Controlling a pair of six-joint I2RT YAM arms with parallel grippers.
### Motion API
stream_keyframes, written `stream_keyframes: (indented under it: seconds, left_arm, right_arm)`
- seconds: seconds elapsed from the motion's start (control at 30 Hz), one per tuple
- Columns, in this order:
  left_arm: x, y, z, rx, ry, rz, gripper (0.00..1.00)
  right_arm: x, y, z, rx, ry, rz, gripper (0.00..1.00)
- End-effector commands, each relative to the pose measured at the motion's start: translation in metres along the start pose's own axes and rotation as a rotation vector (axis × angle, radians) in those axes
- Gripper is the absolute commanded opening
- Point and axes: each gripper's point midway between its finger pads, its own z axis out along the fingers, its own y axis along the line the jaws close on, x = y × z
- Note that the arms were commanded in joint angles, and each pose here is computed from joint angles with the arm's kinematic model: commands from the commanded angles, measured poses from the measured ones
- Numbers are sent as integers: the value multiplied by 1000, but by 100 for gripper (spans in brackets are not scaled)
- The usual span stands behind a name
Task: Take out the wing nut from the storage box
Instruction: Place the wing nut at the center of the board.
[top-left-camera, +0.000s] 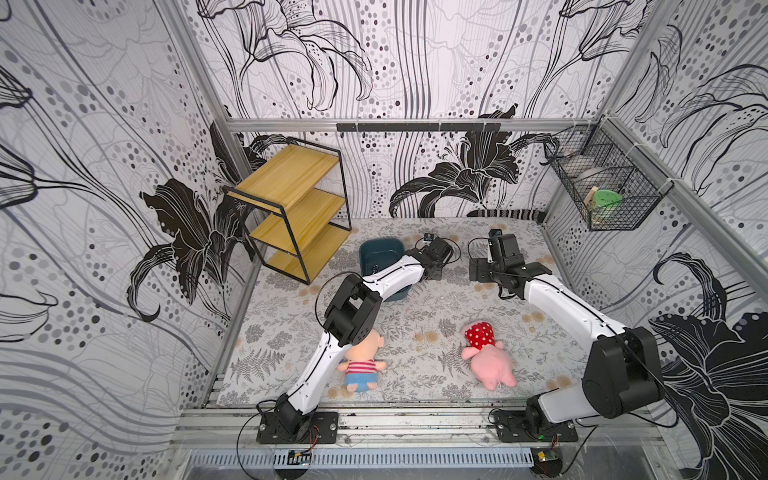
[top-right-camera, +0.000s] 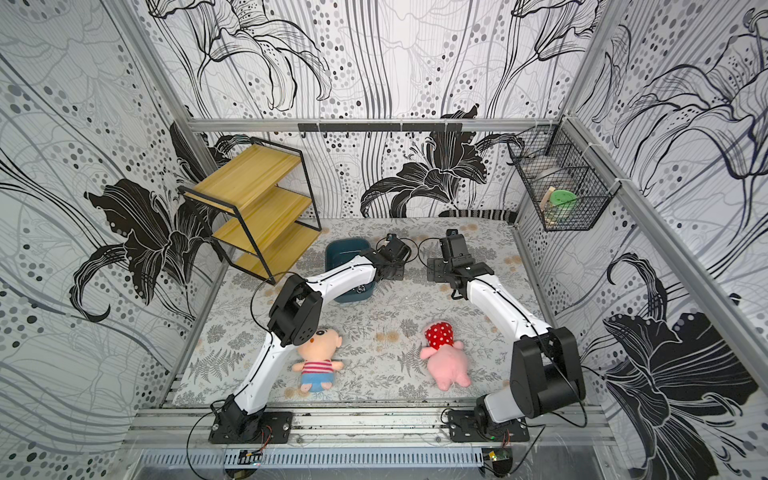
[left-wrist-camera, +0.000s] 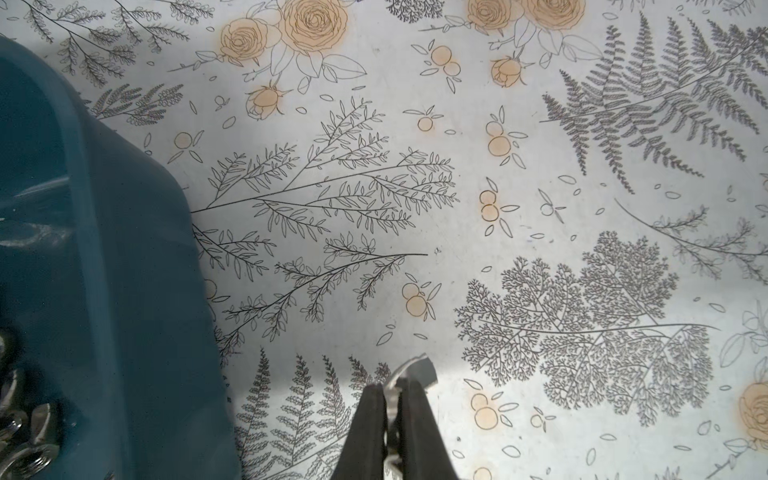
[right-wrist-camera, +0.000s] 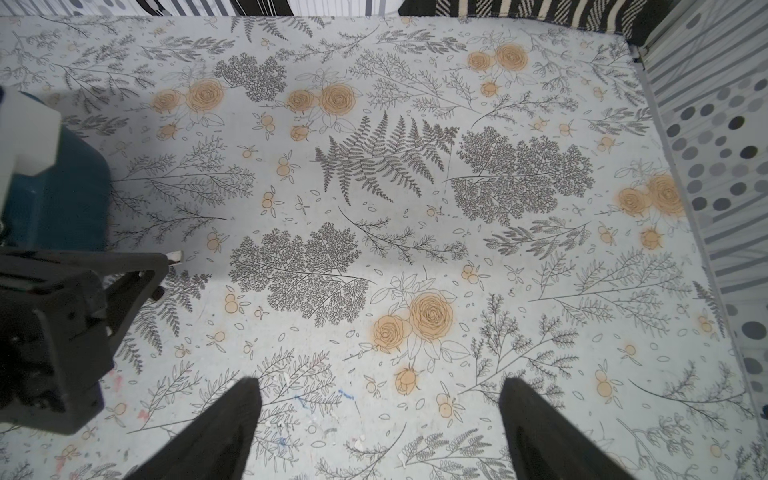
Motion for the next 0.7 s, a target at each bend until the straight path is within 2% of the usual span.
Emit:
stream_keyframes:
  seconds: [0.0, 0.67]
  left_arm:
    - [10, 11, 15, -38, 19, -11, 2]
    - [23, 41, 9, -83, 34, -18, 2]
  right_arm:
    - [5, 1, -4, -16, 10, 20, 96]
    - [5, 8, -2, -53, 15, 23, 96]
